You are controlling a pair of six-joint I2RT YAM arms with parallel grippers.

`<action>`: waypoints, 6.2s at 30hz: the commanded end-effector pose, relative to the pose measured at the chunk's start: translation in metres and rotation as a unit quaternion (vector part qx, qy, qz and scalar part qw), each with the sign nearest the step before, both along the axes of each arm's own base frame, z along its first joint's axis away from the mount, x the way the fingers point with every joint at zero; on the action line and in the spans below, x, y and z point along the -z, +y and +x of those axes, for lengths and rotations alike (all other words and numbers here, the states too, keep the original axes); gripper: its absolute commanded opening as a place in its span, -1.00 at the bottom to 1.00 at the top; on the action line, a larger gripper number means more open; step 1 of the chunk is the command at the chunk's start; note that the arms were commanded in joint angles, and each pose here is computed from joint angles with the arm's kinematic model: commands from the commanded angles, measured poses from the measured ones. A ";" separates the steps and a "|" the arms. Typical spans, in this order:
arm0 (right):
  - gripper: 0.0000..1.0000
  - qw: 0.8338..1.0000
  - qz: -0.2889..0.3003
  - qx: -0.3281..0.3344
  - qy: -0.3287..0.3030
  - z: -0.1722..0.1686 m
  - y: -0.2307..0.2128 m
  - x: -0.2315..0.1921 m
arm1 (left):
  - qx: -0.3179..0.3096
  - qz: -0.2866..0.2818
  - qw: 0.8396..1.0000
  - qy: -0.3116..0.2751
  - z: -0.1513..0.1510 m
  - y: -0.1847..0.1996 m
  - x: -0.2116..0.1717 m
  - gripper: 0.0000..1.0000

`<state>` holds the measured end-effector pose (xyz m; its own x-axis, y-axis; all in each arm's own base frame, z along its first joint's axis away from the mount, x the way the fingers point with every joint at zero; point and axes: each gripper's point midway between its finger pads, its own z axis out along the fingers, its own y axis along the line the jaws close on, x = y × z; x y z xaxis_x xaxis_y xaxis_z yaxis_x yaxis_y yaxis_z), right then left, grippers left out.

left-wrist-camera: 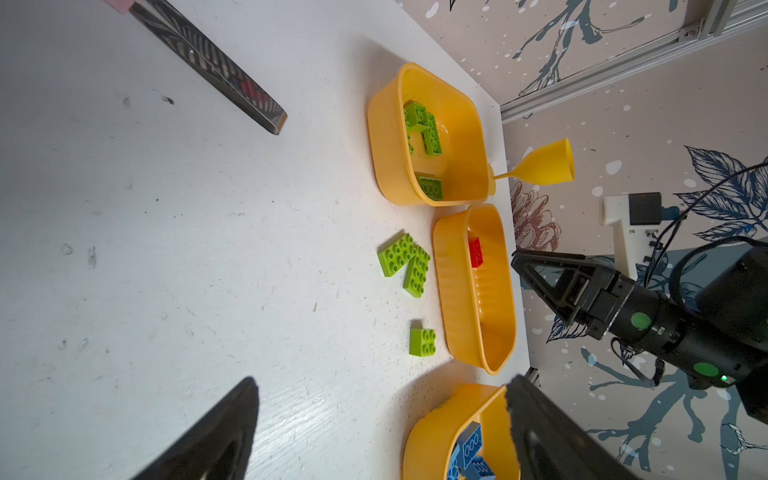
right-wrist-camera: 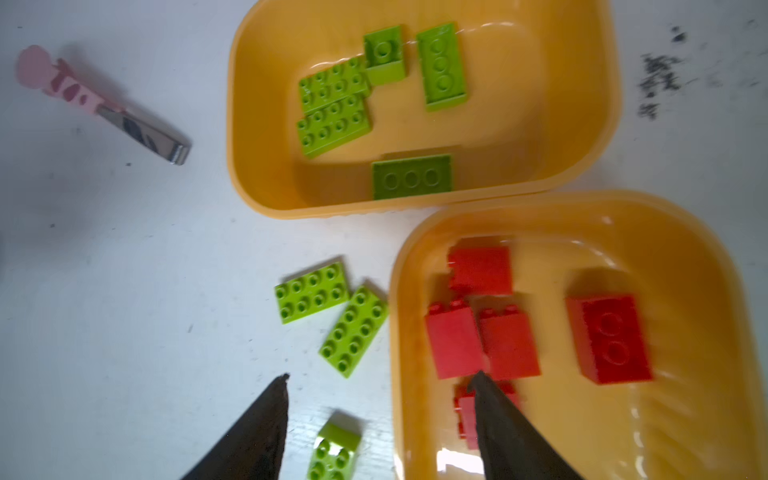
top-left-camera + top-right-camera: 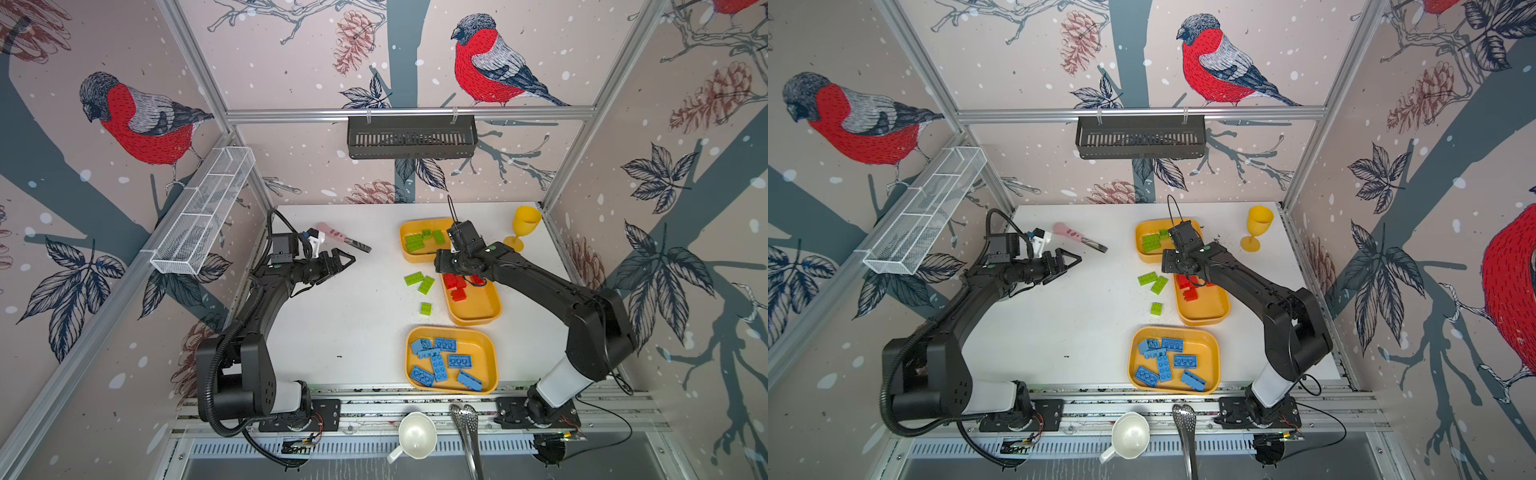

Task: Sort the legos into containers by color
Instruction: 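Move the right gripper back over a lime-green 2x4 brick, then grasp the lime-green 2x4 brick with the right gripper and lift, then carry the lime-green brick to the farthest tray and release it, then move the right gripper back over the other lime-green 2x4 brick, then grasp the lime-green 2x4 brick with the right gripper and lift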

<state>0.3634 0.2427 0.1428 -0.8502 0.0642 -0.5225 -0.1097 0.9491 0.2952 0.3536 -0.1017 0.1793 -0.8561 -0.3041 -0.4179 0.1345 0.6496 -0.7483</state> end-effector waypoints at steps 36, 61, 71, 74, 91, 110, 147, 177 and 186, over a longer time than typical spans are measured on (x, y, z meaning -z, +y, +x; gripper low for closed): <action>0.10 0.967 -0.104 0.205 0.113 -0.017 0.041 0.112 | -0.012 -0.004 0.999 -0.035 -0.015 -0.005 -0.008 0.85; -0.39 0.976 -0.085 0.167 0.110 0.004 0.050 0.115 | -0.009 -0.007 0.999 -0.033 -0.017 -0.006 -0.004 0.85; -0.39 0.987 -0.060 0.135 0.060 0.001 0.059 0.038 | -0.006 -0.009 1.000 -0.020 -0.018 -0.011 0.004 0.85; -0.39 0.987 -0.061 0.137 0.051 -0.004 0.047 0.022 | -0.003 -0.009 1.000 -0.021 -0.019 -0.013 0.004 0.85; -0.38 0.983 -0.053 0.175 -0.012 0.055 -0.039 -0.026 | -0.002 -0.007 0.999 -0.031 -0.013 -0.018 0.001 0.85; -0.38 0.991 -0.074 0.109 -0.017 0.144 -0.055 0.005 | -0.030 -0.002 0.999 -0.031 -0.004 -0.012 -0.001 0.85; 0.48 0.996 0.040 0.054 0.057 0.065 0.037 0.003 | -0.021 0.002 1.000 -0.011 -0.004 -0.014 0.011 0.85; 0.21 0.972 -0.041 0.180 0.148 0.025 0.085 0.115 | -0.007 0.000 1.000 -0.013 -0.003 -0.017 0.021 0.84; -0.16 0.970 -0.077 0.174 0.149 0.024 0.085 0.123 | -0.008 0.003 1.000 -0.014 -0.002 -0.016 0.016 0.84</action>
<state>0.3922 0.3368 0.0253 -0.8986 0.3348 -0.2834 0.2949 0.9394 0.1747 0.3502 -0.1158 0.1586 -0.8397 -0.3353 -0.4272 0.1159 0.6578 -0.7442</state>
